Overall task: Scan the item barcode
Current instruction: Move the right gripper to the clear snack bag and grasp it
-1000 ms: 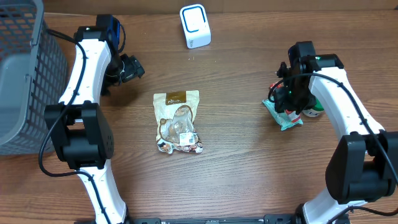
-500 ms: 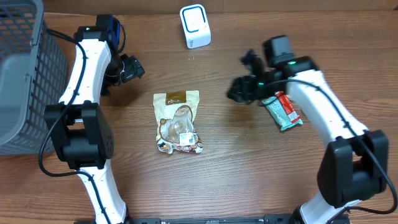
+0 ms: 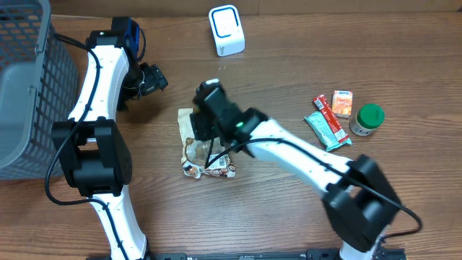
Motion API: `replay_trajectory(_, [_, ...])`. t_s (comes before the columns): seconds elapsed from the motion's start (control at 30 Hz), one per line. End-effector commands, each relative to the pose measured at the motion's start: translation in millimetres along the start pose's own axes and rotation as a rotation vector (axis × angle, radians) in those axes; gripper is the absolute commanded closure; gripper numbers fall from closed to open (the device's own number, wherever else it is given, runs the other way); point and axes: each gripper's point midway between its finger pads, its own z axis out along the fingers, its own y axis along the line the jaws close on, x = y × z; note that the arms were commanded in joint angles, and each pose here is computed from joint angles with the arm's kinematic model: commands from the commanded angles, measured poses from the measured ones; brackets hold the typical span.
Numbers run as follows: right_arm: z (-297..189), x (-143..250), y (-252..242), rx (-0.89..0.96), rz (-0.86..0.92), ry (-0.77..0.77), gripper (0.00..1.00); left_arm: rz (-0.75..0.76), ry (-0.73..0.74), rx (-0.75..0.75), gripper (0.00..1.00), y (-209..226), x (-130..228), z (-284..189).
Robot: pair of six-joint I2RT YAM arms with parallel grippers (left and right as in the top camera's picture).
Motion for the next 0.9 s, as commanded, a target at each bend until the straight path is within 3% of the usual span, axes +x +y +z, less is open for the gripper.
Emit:
replay_trajectory(0.0, [30.3, 12.4, -29.1, 0.208, -0.012, -0.025, 0.32, 0.018, -0.030, 0.012, 0.00, -4.3, -3.3, -10.4])
replay_trajectory(0.17, [40.4, 26.2, -61.8, 0.344, -0.006, 0.012, 0.32, 0.018, -0.030, 0.012, 0.00, -4.3, -3.3, -10.4])
replay_trajectory(0.5, [-0.2, 58.6, -151.8, 0.578, 0.266, 0.195, 0.29, 0.018, -0.030, 0.012, 0.00, -4.3, -3.3, -10.4])
replay_trajectory(0.7, [-28.1, 73.0, -155.7, 0.470, 0.386, 0.344, 0.29, 0.018, -0.030, 0.012, 0.00, -4.3, -3.3, -10.4])
replay_trajectory(0.87, [-61.7, 47.7, -140.4, 0.328, 0.299, 0.298, 0.27, 0.018, -0.030, 0.012, 0.00, -4.3, -3.3, -10.4])
